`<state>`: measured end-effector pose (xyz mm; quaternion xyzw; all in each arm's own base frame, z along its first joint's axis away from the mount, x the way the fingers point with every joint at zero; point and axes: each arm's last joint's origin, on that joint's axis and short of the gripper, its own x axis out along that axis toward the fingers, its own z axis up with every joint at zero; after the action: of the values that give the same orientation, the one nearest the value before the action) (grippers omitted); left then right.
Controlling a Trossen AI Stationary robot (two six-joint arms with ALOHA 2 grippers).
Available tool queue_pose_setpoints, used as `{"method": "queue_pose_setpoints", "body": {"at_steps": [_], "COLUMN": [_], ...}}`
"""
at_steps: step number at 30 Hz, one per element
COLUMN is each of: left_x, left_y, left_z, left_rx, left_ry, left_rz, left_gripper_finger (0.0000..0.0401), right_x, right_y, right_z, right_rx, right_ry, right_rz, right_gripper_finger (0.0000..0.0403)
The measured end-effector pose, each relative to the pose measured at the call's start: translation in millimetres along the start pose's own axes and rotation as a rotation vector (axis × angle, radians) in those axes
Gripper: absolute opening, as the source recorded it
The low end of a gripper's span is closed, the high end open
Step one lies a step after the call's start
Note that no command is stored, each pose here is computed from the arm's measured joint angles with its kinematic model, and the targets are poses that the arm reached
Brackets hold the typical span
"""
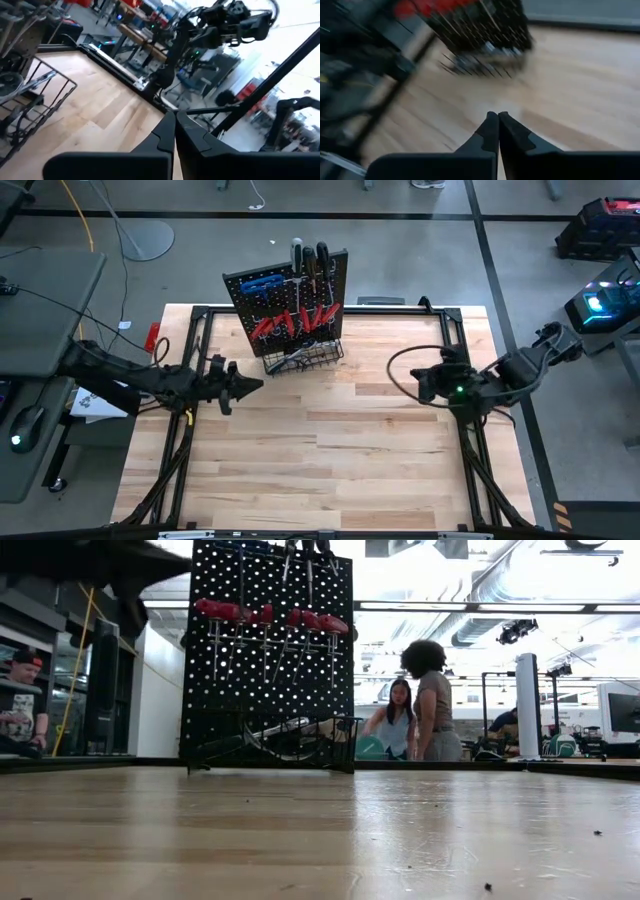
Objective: Hang tools onto peg board
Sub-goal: Return to Home Position
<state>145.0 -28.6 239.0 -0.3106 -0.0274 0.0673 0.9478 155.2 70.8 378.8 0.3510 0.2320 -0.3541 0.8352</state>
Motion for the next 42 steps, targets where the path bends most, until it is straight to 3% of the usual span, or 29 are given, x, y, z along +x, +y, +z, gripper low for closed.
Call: {"method": "queue_pose_setpoints", "body": {"at_steps": [4, 8, 18, 23, 26, 31, 37, 42], "left_x": [-17, -30, -45, -43, -43, -43, -43, -43], "left_y": [17, 31, 67, 69, 70, 72, 72, 72], "left_z": [-9, -14, -36, -32, -31, -30, -30, -30], "left_rx": [-0.011, 0.04, 0.029, 0.037, 0.038, 0.038, 0.038, 0.038], "left_ry": [-0.032, -0.031, 0.043, 0.024, 0.011, -0.018, -0.025, -0.024], "left_rz": [-0.074, -0.13, -0.114, -0.102, -0.084, -0.042, -0.03, -0.03], "left_gripper_finger": [0.0, 0.0, 0.0, 0.0, 0.0, 0.0, 0.0001, 0.0001], "right_x": [-8, -8, -4, 16, 32, 64, 101, 120], "right_y": [5, 8, 8, -2, -17, -48, -87, -120], "right_z": [4, -1, -4, -27, -41, -44, -32, -36], "right_rx": [-0.018, -0.096, 0.027, 0.042, 0.103, 0.127, -0.119, -0.271], "right_ry": [-0.086, 0.053, 0.1, 0.194, 0.167, -0.033, -0.228, -0.189], "right_rz": [0.098, 0.127, 0.098, 0.062, 0.136, 0.329, 0.561, 0.624], "right_gripper_finger": [0.0001, 0.0, 0.0, 0.0, 0.0, 0.0, 0.0, 0.0]}}
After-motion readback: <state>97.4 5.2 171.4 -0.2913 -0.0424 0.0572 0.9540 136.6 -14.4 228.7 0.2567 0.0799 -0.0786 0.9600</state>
